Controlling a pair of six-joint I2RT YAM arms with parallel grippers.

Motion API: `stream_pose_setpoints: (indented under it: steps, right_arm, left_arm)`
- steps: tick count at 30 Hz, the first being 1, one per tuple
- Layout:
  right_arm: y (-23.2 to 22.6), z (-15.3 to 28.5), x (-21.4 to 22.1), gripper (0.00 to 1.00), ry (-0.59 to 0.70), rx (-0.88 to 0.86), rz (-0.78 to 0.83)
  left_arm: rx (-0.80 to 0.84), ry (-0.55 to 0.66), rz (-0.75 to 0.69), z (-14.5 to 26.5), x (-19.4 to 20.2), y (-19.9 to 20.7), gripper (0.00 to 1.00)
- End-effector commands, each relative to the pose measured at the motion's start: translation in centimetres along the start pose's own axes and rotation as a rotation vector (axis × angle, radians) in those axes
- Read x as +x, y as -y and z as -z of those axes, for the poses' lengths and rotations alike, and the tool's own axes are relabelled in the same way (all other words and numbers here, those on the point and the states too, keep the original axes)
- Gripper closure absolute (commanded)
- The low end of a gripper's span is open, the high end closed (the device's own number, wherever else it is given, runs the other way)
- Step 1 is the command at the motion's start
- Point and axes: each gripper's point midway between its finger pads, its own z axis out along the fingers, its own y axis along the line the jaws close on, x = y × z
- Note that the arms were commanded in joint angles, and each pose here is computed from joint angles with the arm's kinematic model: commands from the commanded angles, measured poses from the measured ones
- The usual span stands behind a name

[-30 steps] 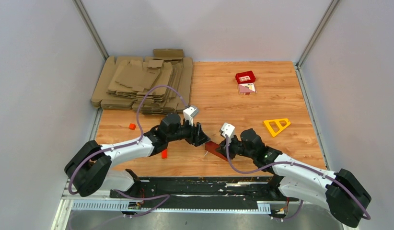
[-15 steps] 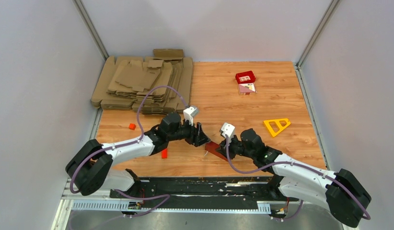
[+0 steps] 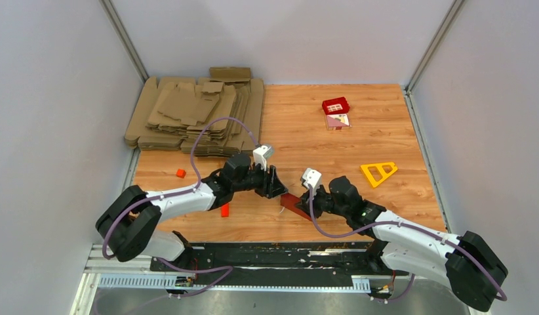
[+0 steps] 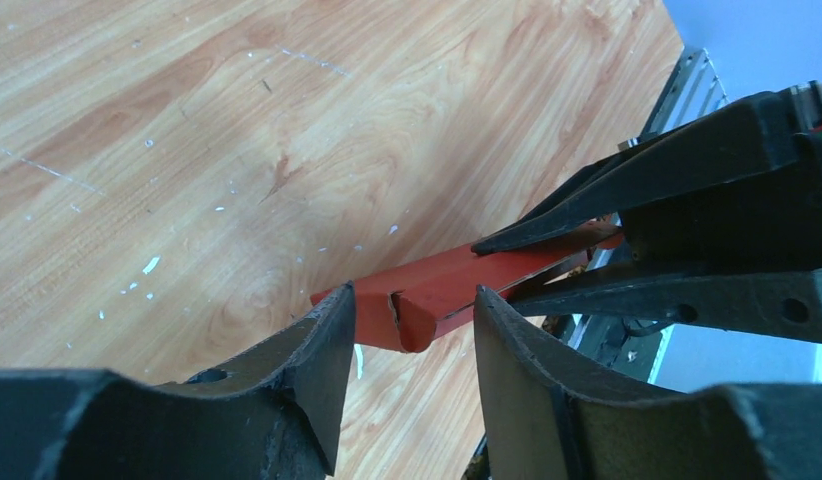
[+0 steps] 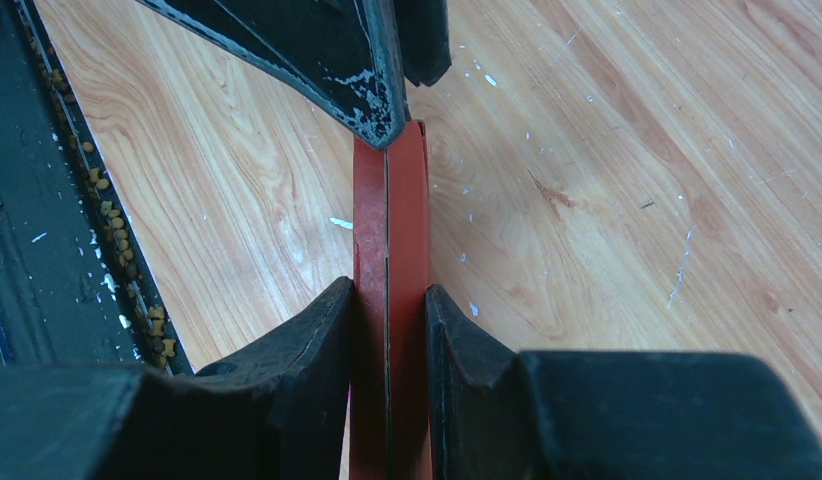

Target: Fold the paper box

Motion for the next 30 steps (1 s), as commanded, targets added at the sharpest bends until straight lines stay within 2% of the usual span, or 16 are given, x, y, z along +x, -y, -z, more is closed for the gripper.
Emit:
stream_pose_setpoints:
  steps: [1,11,22,30]
  right_arm:
    - [0.2,0.0,-1.4,0.75,0.028,0.01,-0.003]
    - [0.4,-0.1,-1.4,0.73,0.026,0.019,-0.006]
    - [0.5,0.1,-1.9,0.65,0.03,0.024,0.001]
    - [0.4,1.0,-3.2,0.43,0.063,0.031,0.009]
  left_arm:
    - [0.012,0.019,0.016,-0.4,-0.3,0.0,0.47]
    - [-0.018,-0.017,0.049,-0.1,2.8,-1.7,0.64]
    - [-0.026,-0.032,0.055,-0.4,3.5,-2.2,0.66]
    - [-0.067,-0.041,0.032,0.0,3.4,-2.7,0.64]
